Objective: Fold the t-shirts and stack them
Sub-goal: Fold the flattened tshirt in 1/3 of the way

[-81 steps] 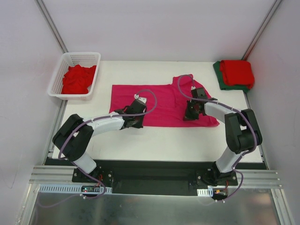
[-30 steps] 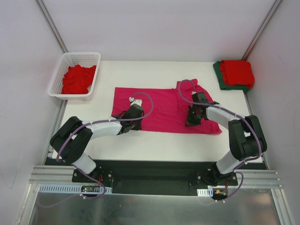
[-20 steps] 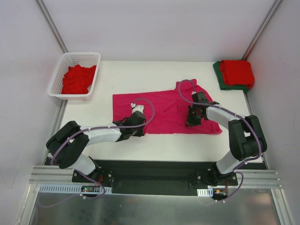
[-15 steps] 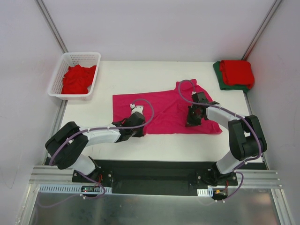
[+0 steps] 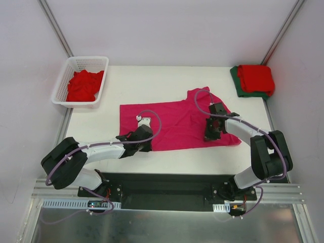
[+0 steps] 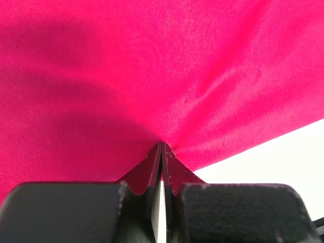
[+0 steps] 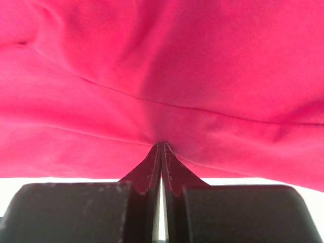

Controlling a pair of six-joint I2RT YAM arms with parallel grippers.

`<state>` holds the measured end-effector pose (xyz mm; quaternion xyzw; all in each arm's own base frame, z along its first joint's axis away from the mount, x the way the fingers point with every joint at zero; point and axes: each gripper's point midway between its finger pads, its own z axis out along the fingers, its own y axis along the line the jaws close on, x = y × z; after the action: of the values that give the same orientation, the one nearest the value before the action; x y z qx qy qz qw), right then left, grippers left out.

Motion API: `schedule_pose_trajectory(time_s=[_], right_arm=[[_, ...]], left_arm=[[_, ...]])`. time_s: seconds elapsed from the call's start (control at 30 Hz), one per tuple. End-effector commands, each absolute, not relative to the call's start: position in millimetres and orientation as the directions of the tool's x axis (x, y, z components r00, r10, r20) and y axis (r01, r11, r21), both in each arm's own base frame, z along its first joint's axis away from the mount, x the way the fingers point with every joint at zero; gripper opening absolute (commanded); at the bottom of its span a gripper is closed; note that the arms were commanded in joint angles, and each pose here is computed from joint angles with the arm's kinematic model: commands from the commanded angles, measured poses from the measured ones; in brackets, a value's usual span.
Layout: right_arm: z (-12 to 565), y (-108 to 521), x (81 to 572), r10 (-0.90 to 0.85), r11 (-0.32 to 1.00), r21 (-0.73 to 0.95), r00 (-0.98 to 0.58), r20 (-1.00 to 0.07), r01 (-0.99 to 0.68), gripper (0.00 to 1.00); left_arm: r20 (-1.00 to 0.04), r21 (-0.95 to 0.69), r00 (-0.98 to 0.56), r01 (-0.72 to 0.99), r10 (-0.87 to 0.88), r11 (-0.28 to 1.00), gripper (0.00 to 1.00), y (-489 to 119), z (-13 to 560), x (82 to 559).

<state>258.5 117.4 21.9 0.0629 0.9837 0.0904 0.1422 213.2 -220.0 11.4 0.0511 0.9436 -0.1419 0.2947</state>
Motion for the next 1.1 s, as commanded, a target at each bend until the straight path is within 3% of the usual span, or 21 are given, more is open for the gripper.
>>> schedule_pose_trajectory(time_s=[0.0, 0.37, 0.53, 0.73, 1.07], right_arm=[[26.4, 111.2, 242.1, 0.155, 0.979, 0.171, -0.955, -0.253, 0.113, 0.01], [29.6, 110.6, 224.3, 0.148, 0.979, 0.17, -0.959, -0.241, 0.108, 0.01], [67.9, 113.3, 243.0, 0.159, 0.975, 0.202, -0.917, -0.366, 0.088, 0.01], [89.2, 89.0, 273.5, 0.137, 0.991, 0.072, -0.86, -0.492, 0.116, 0.01], [49.9, 80.5, 297.1, 0.169, 0.984, 0.028, -0.881, -0.442, 0.174, 0.01]], left_arm=[[-0.433, -0.067, -0.894, 0.161, 0.116, 0.985, 0.0, -170.7, -24.2, 170.8], [-0.434, -0.063, -0.893, 0.159, 0.116, 0.985, 0.0, -171.1, -23.5, 172.3], [-0.44, -0.063, -0.891, 0.156, 0.113, 0.986, 0.0, -170.1, -21.8, 172.4], [-0.441, -0.063, -0.891, 0.153, 0.11, 0.986, 0.0, -169.4, -21.6, 172.4], [-0.451, -0.062, -0.887, 0.142, 0.099, 0.988, 0.0, -168.1, -20.2, 173.5]])
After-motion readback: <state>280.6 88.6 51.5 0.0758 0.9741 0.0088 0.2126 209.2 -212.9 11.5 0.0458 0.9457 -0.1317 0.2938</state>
